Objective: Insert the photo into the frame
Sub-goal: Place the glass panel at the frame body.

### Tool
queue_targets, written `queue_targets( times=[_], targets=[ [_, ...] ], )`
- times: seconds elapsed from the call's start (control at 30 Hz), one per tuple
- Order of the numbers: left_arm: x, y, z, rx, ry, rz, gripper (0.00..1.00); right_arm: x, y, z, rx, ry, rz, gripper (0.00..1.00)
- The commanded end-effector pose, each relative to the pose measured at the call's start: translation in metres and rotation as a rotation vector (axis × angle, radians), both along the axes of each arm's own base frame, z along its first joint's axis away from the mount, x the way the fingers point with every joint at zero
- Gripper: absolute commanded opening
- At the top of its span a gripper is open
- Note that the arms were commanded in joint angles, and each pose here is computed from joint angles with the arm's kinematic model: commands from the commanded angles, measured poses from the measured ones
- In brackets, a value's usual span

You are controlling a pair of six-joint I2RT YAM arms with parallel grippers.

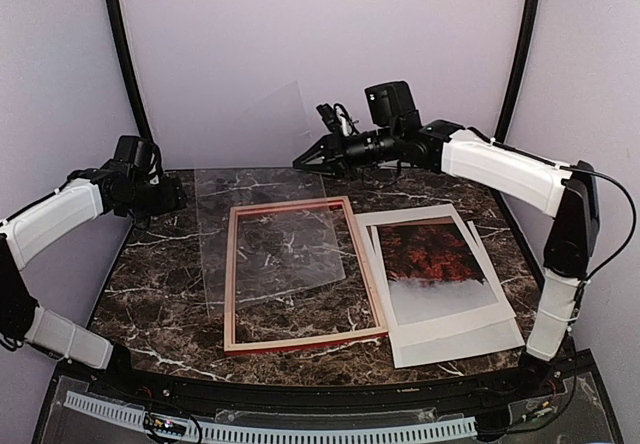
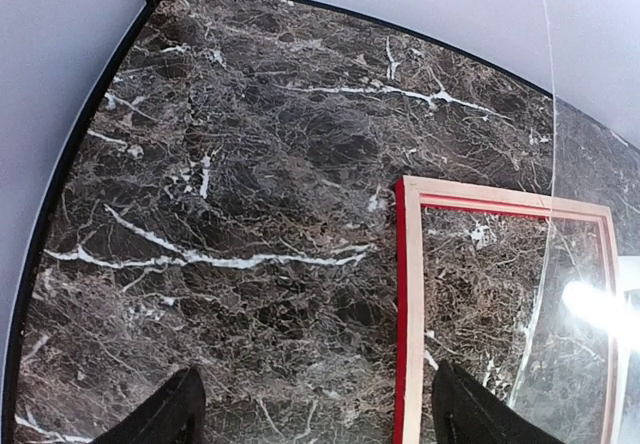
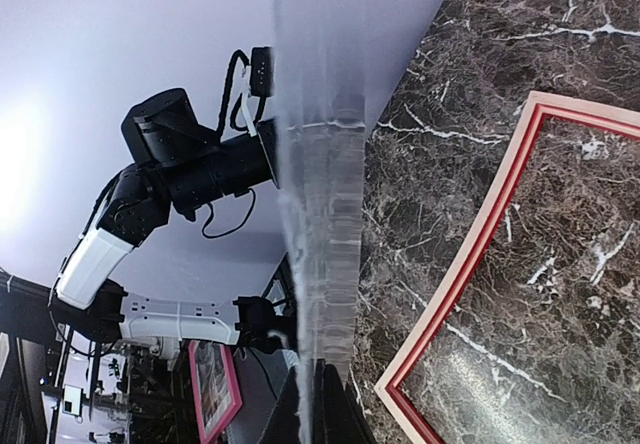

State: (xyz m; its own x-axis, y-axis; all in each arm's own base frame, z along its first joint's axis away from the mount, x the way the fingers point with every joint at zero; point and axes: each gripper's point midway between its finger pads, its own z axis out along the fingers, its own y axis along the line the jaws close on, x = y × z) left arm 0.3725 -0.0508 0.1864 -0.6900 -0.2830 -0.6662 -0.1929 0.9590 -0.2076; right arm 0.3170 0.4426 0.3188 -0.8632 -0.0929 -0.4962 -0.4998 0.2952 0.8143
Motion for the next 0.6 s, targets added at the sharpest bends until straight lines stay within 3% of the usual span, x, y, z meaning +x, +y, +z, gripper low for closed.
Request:
queue_targets(
  times=[0.0,0.43,0.57],
  targets=[
    [-0.012,0.019,0.012,0.079,-0.014,0.034,0.82,0.003,0.011,-0.005,0.047,0.017,0.015,0.00],
    [-0.015,0.009,0.005,0.044,-0.025,-0.023,0.89,0.034,-0.045,-0.181,-0.134,0.263,-0.057,0.00],
    [-0.015,0.001,-0.009,0.011,0.001,-0.050,0.92,0.037,-0.063,-0.211,-0.180,0.294,-0.071,0.00]
  ],
)
